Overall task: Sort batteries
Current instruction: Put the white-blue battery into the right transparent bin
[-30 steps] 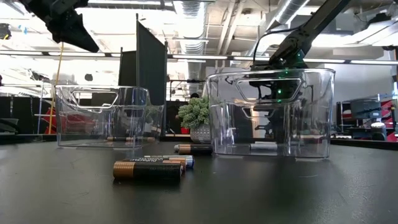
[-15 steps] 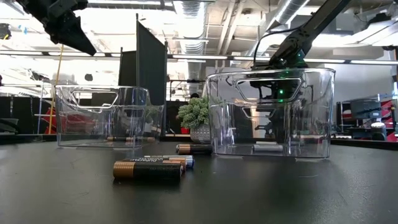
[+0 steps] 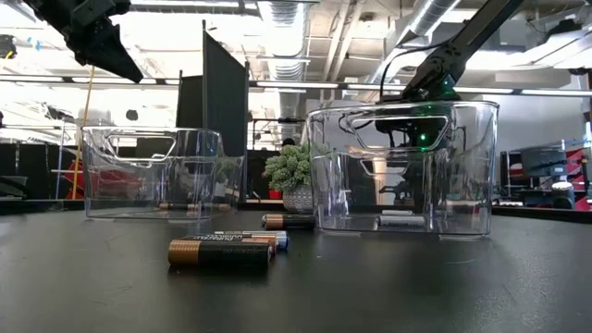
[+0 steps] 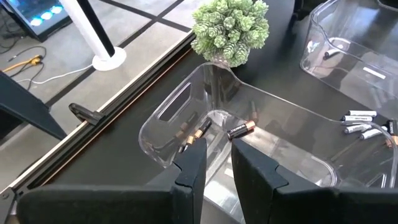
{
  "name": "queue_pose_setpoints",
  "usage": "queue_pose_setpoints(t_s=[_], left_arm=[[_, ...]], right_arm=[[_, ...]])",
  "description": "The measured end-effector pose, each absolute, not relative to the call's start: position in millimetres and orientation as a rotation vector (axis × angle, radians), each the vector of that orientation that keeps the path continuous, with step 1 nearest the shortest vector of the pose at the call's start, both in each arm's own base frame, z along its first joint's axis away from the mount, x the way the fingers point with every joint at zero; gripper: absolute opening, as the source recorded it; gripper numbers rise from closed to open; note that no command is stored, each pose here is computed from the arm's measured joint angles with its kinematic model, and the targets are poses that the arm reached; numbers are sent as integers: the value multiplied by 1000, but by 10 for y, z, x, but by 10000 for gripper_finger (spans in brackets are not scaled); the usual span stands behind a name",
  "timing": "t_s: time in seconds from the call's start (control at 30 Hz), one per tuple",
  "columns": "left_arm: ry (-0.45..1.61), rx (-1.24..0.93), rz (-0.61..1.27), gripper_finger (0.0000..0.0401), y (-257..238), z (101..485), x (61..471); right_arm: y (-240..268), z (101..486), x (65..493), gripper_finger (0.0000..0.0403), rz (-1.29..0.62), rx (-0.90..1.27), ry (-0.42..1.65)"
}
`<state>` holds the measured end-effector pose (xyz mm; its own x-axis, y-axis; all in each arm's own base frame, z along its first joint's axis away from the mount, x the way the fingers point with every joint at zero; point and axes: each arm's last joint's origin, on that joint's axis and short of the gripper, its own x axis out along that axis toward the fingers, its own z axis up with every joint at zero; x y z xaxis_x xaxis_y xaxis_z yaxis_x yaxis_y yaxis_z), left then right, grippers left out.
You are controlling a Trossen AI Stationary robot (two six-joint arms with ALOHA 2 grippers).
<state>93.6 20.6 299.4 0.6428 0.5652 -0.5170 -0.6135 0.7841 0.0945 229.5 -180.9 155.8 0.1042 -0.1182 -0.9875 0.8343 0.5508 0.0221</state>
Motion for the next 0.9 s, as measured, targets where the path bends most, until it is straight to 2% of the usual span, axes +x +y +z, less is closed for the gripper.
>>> queue_pose_setpoints(t_s=[0.17,0.33,0.9], left_arm=[[556,-93,673,73,206,2996,936],[555,-95,673,73,206,2995,937],[537,-144,688,73,206,2996,936]], right_arm=[[-1774,1768,2264,225,-791,682,1202],[-1803,1931,2110,224,-905,678,1179],[-1964,1345,2067,215,-991,825,1440]])
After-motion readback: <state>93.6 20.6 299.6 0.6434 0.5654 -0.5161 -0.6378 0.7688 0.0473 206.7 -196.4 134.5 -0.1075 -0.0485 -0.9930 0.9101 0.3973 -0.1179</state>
